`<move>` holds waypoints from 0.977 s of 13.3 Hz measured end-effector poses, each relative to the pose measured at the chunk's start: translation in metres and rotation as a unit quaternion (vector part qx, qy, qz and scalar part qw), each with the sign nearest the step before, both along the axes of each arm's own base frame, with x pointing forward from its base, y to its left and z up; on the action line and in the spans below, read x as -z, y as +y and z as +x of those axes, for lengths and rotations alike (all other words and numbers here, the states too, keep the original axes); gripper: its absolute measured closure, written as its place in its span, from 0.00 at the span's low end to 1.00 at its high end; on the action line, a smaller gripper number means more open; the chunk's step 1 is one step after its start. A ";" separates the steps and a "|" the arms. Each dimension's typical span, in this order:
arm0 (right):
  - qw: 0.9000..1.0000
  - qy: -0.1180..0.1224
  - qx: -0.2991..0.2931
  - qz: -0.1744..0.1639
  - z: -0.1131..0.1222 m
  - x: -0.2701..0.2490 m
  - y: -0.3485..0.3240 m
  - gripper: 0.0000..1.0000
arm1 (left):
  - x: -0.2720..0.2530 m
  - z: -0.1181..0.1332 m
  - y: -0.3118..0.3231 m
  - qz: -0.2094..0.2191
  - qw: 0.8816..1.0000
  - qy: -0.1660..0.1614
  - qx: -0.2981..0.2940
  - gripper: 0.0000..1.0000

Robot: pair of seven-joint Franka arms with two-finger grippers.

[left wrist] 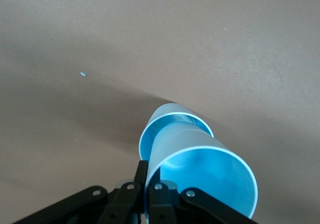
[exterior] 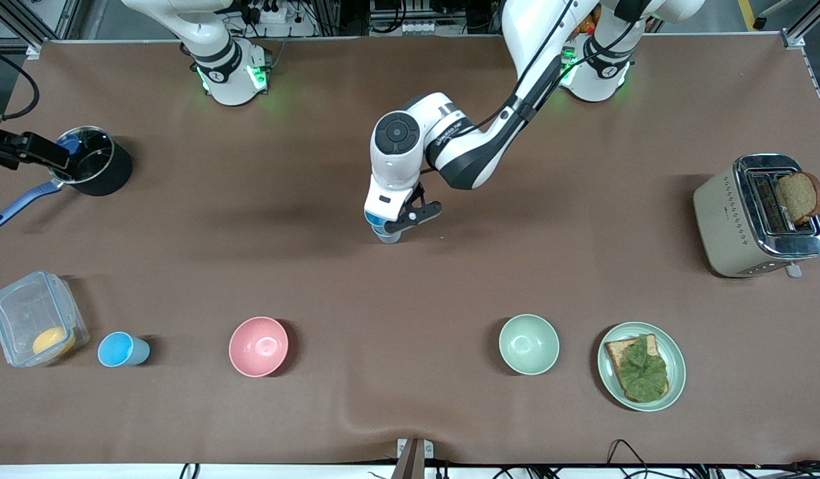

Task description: Stack blue cups with both arms

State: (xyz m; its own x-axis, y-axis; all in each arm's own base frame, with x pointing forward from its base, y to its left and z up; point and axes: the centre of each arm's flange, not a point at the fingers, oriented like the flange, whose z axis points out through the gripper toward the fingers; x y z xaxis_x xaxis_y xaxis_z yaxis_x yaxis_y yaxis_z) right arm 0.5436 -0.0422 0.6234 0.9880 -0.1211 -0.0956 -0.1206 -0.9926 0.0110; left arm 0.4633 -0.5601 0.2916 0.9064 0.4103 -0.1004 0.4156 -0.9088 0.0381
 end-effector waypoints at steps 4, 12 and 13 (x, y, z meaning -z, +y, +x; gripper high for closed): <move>1.000 0.002 -0.002 0.000 0.003 0.004 0.002 0.00 | 0.000 0.005 0.002 -0.001 1.000 -0.002 -0.004 0.69; 1.000 -0.004 -0.019 0.000 0.006 0.005 0.001 0.00 | -0.158 0.090 0.099 0.002 0.993 -0.120 -0.006 0.00; 1.000 -0.004 -0.021 0.000 0.006 0.006 0.001 0.00 | -0.185 0.110 0.135 0.002 0.991 -0.137 0.005 0.00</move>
